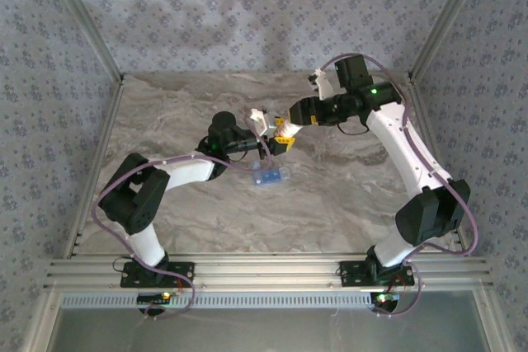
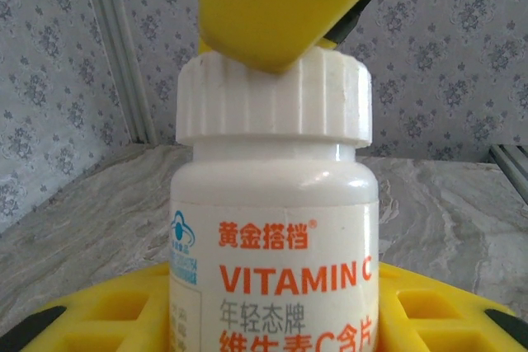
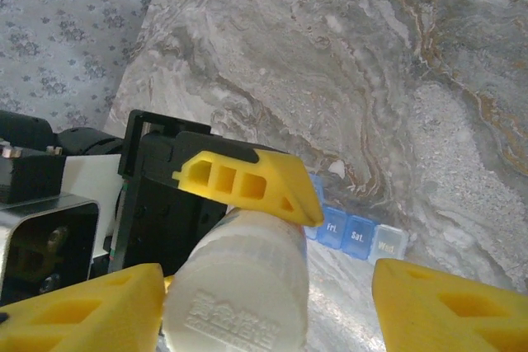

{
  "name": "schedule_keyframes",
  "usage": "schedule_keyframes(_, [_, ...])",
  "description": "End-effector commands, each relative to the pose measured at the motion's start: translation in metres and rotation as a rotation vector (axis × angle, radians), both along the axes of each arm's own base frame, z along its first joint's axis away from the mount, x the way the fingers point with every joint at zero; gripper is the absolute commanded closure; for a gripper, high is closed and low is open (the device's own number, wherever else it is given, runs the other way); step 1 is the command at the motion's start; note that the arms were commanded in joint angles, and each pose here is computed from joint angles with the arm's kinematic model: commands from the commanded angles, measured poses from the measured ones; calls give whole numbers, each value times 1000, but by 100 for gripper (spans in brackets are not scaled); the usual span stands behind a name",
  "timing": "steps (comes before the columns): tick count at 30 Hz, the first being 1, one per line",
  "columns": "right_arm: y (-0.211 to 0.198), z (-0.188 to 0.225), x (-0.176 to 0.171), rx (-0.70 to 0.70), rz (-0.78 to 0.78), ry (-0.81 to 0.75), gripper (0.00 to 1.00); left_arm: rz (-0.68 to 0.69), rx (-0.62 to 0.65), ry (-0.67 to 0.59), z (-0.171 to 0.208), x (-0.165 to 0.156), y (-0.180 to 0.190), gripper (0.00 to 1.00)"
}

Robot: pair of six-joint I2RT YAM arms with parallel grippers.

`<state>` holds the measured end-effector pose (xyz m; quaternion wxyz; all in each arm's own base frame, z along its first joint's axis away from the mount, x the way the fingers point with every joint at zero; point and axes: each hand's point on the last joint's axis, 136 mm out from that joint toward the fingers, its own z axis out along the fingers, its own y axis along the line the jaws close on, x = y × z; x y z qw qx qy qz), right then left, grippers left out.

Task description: Sort the pills into containers

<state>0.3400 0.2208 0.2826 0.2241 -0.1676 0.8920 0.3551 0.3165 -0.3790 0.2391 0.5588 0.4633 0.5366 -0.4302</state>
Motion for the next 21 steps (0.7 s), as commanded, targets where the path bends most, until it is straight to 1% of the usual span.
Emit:
schedule_keyframes(1, [3,-1,-1,-12,20,7,36,-29,-22,-22,12,1,-4,100])
schedule_keyframes(5, [5,-3,-2,-8,29,18,41,-29,-20,-18,11,2,-4,100])
schedule_keyframes(7, [6,-4,-2,-10,32,21,47,-28,-20,-16,12,2,-4,100])
schedule_keyframes(9, [6,-5,-3,-11,30,24,50,-29,-20,-15,12,2,-5,100])
schedule_keyframes(11, [6,-6,-3,-6,26,31,55,-31,-21,-17,13,2,-5,100])
schedule_keyframes(13, [6,-7,-3,0,12,41,57,-29,-21,-20,13,2,-5,100])
schedule_keyframes(15, [6,-10,-1,7,-19,64,60,-19,-21,-23,14,4,-4,100])
schedule_keyframes(17, [5,-15,3,12,-73,95,60,2,-26,-45,16,5,-3,100])
schedule_keyframes(21, [5,-32,6,2,-179,167,61,99,-21,-114,19,11,-1,100])
